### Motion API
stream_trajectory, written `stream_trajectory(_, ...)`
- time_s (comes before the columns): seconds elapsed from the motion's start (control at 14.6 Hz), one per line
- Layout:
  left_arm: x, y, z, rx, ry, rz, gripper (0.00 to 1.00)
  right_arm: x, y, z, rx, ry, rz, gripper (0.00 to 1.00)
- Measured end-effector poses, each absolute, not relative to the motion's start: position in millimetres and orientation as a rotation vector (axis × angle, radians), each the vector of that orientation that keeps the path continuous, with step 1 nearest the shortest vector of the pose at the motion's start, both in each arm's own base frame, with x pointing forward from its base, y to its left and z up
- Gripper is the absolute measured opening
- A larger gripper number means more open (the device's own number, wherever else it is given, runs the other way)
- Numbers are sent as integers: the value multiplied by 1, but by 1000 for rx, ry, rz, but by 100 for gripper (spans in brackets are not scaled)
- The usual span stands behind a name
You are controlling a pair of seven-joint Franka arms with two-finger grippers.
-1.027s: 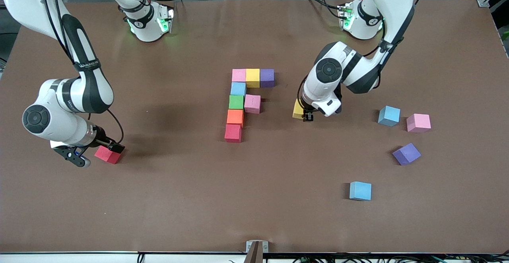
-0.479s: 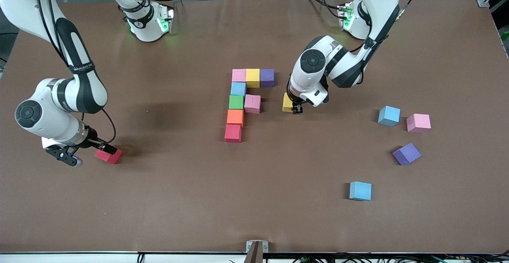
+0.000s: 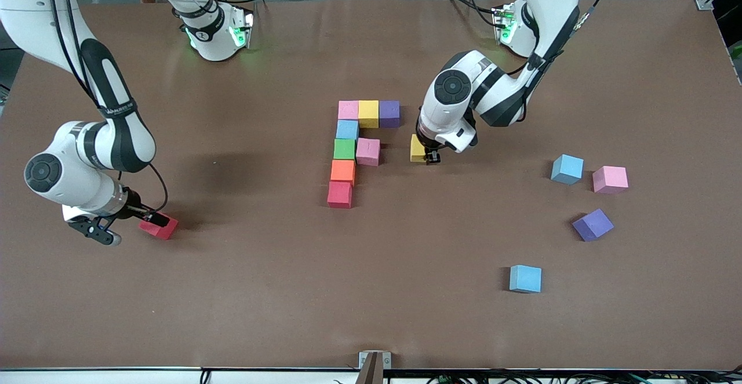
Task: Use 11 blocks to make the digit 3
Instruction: 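Grasp the red cube with the right gripper while the left gripper carries yellow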
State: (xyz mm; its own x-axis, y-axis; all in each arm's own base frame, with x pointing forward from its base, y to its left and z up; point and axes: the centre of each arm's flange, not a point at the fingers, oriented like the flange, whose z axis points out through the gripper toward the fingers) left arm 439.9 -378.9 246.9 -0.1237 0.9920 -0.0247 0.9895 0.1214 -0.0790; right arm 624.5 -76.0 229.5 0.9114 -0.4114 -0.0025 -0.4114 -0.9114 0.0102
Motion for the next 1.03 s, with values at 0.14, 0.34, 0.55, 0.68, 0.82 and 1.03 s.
stream_trajectory(0.14,438,-379,243,-2026,-2343,120,58,629,-83,222,3066,-643,-10,100)
stream_trajectory(0.34,430,-390,237,-2034,-2342,132,58,635,-89,218,3068,-638,-5,100)
stream_trajectory(0.55,430,-400,233,-2032,-2360,148,58,639,-89,211,3070,-629,-10,98)
stream_trajectory(0.68,434,-403,231,-2031,-2366,160,58,640,-89,205,3081,-575,-20,81)
stream_trajectory(0.82,439,-408,227,-2035,-2377,177,58,643,-88,205,3089,-539,-18,62)
stream_trajectory(1.03,447,-414,222,-2035,-2394,200,58,646,-74,206,3088,-591,-16,60)
